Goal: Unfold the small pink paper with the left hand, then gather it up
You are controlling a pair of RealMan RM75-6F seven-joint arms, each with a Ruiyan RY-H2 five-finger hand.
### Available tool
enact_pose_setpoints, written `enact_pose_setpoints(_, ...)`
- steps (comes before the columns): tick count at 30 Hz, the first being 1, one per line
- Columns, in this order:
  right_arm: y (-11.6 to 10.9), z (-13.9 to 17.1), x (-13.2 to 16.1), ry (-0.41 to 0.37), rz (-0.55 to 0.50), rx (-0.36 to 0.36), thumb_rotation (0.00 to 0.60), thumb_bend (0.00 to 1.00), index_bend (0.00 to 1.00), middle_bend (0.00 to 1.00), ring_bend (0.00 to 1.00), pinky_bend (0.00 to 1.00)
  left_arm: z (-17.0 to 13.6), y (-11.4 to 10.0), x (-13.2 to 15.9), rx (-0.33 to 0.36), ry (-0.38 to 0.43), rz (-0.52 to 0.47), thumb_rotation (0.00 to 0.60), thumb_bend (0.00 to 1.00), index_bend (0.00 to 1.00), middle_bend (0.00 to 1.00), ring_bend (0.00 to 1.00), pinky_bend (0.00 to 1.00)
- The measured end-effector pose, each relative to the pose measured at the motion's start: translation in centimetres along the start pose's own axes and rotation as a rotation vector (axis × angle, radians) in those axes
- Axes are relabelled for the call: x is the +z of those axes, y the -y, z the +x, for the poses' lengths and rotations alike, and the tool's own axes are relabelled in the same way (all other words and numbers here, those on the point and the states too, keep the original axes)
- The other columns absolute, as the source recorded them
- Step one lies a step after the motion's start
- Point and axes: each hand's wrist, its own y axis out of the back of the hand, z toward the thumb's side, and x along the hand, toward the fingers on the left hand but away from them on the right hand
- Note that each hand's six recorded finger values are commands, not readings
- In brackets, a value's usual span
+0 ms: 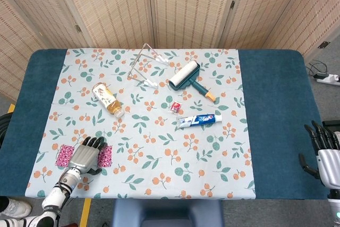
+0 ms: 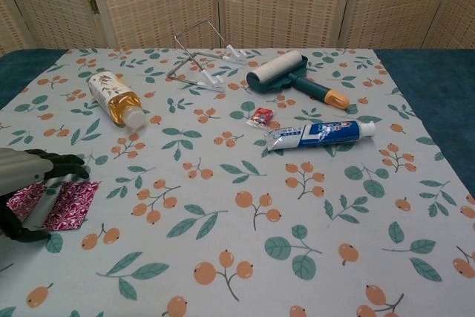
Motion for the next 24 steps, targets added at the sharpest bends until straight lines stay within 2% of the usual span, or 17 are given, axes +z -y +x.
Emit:
enact_pose_setpoints(7, 0.03, 0.0, 0.01, 0.0, -0.001, 0.0, 0.6, 0.46, 0.0, 0.0, 0.0, 0.0, 0.04, 0.18, 0.01, -0.004, -0.006, 0.001, 0.523, 0.29, 0.15, 0.0, 0.0, 0.0)
enact_pose_setpoints(13, 0.0, 0.04, 0.03, 0.0, -0.002, -0.002, 0.6, 0.46, 0.0, 0.0, 0.0, 0.0, 0.12, 0.21, 0.09, 0.005, -0.005, -0.005, 0.594, 0.3, 0.19, 0.0, 0.0, 0.0)
enact_pose_setpoints(24, -0.04, 0.13, 0.01, 0.002, -0.002, -0.004, 0.6, 0.46, 0.0, 0.0, 0.0, 0.0, -0.35, 0.06, 0.03, 0.041, 0.0, -0.014, 0.596, 0.3, 0.22, 0.0, 0.0, 0.0)
